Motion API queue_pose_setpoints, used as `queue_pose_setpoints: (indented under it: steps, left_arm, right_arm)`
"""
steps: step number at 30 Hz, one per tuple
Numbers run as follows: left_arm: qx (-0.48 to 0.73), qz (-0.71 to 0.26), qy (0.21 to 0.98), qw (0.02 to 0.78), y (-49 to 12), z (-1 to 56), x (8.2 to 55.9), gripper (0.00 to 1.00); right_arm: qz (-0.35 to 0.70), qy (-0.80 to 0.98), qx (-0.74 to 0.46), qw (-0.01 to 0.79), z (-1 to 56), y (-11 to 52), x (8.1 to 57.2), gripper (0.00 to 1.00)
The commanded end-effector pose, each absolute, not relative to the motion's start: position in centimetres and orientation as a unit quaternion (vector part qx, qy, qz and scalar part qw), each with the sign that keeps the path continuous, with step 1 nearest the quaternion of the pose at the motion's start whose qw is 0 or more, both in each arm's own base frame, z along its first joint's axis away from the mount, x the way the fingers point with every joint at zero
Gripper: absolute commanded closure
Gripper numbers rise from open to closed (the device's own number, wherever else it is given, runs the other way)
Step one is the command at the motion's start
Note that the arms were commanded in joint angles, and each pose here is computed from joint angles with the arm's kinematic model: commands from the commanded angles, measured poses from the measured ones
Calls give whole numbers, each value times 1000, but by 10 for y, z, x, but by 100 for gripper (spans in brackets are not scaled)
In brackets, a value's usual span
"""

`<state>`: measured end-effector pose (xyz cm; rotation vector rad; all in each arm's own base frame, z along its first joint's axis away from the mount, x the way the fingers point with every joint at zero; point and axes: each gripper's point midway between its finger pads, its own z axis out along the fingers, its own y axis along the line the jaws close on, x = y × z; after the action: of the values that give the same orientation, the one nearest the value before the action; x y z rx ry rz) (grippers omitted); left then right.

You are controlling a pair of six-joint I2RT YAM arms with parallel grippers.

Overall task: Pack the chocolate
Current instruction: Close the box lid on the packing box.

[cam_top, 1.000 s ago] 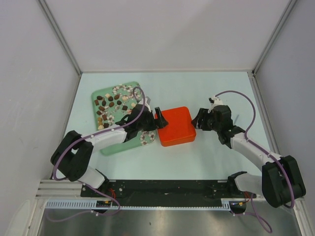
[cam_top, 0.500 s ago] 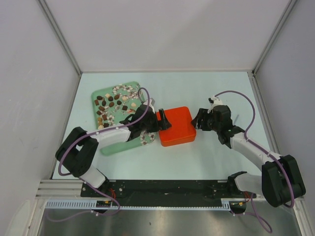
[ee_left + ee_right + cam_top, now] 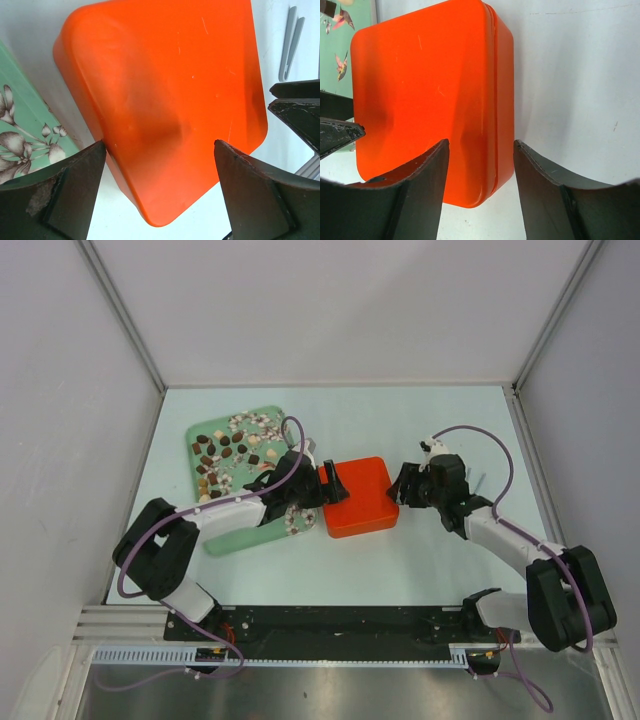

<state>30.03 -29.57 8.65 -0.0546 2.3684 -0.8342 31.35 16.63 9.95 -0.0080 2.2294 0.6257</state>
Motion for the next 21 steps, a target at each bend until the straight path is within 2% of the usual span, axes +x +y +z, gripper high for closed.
queue_pose_setpoints:
  steps: [1,9,18,21]
  left_arm:
    - [-19,-355,872,336,-313,124,309,7]
    - [-19,-347,875,336,-312,120,310,7]
    - [-1,-320,870,376,-300,134,314,6]
    - [34,-282,863,417,-292,145,312,0]
  right_arm:
    - [257,870,-8,421,116,171,326,43]
    - [234,888,-3,395,95,164,320,53]
    - [247,884,14,396,95,162,327,55]
    - [257,880,13,400,100,164,328,54]
